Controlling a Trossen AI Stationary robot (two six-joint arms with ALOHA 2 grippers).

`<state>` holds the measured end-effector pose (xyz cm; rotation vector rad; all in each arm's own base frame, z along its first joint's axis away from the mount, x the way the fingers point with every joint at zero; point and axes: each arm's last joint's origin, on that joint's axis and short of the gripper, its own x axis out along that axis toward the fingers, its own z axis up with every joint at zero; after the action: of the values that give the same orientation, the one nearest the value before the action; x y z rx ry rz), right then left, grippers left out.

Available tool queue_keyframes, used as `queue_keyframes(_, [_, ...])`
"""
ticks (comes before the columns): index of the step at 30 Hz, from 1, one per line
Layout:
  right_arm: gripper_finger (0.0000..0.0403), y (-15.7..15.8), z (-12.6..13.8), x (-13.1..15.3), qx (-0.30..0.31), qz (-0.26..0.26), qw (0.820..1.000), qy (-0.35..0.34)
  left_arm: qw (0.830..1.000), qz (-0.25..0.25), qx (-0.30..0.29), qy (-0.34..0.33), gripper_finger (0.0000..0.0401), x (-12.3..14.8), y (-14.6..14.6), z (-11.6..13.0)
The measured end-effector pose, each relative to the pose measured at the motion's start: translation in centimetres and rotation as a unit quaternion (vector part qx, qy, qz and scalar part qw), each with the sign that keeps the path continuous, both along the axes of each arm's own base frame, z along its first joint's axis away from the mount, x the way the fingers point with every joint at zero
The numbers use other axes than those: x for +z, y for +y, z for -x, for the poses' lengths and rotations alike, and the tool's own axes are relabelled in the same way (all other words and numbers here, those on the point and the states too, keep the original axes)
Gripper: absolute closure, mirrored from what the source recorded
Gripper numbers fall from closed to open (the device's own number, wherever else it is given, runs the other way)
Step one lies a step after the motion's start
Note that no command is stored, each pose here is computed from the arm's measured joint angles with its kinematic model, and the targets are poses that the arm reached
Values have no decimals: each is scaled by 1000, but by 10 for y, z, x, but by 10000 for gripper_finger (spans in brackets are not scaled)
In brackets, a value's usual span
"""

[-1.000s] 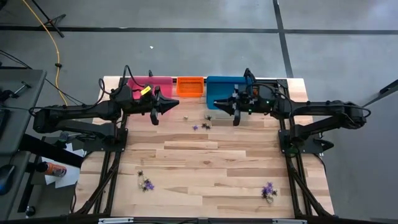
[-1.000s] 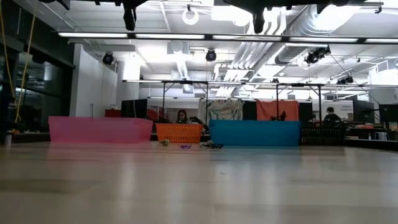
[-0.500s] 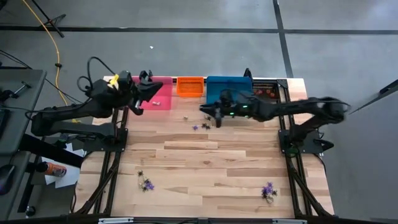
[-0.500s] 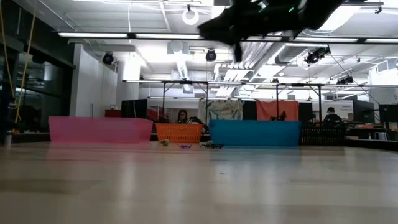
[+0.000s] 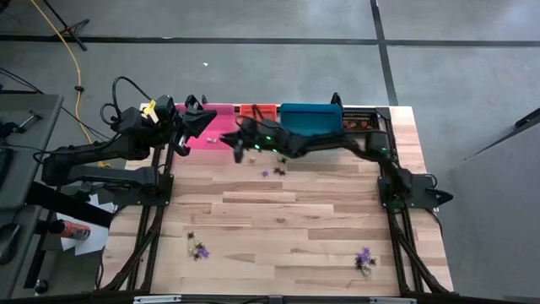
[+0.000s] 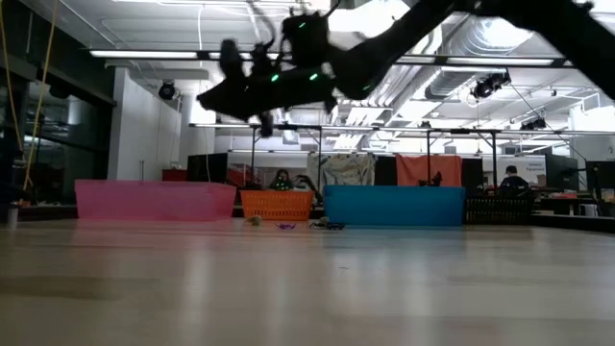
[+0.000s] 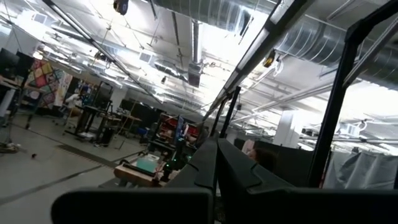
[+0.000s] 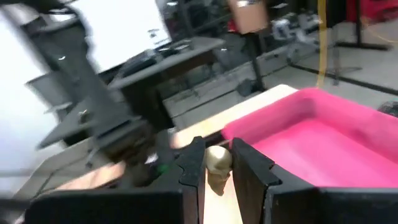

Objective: Sort Halloween decoration
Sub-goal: Put the white skull toy into the pink bin

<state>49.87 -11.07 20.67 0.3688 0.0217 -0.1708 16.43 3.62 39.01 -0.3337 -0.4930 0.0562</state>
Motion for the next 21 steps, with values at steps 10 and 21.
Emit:
queue_keyframes(10, [354,-49,-55,-35,-53,-70,993,80,1000,4,-1,7,401,-1,0,-1])
queue_keyframes(21, [297,-64,-56,-44,-85,-97,983,131,1000,5,-1,15,401,-3,0,-1])
